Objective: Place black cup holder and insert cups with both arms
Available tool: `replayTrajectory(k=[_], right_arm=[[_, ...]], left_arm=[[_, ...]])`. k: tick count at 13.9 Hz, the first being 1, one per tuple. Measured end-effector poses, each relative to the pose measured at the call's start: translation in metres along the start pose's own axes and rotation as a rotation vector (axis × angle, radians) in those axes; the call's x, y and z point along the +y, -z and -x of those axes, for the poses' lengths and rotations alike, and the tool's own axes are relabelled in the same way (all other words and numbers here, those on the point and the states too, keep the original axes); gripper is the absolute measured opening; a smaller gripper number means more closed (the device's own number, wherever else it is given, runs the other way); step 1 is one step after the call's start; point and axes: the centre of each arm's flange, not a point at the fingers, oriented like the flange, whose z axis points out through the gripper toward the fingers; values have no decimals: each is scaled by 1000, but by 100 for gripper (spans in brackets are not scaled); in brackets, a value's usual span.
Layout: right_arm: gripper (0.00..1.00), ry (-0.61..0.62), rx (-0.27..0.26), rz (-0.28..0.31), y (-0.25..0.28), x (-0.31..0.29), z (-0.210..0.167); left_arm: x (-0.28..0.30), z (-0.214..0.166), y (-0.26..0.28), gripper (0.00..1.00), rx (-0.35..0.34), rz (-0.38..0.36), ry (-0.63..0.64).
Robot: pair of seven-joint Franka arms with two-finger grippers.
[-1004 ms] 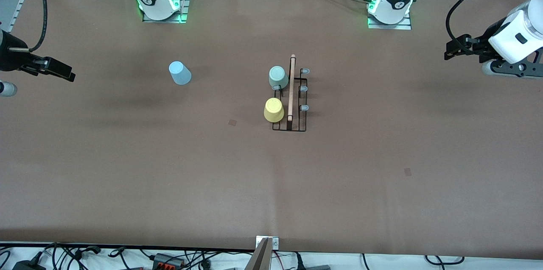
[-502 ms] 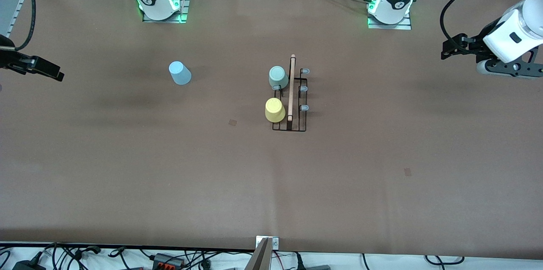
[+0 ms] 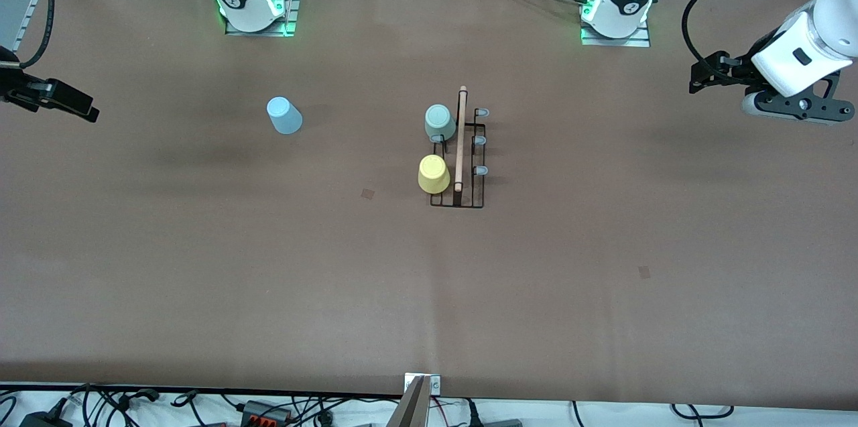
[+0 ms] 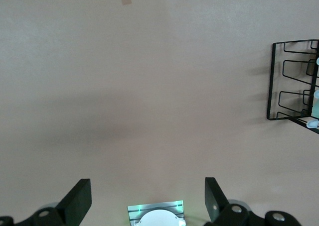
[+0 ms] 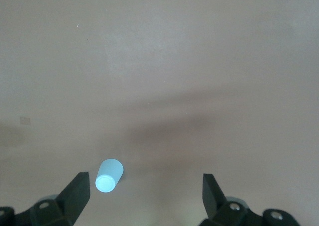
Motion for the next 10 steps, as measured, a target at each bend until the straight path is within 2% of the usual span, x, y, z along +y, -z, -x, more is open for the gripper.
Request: replayTrajectory(k=[10], right_arm=[[100,64,12,-2,1,-4,-1]], left_arm=[[-6,-1,3,100,19,0,11]])
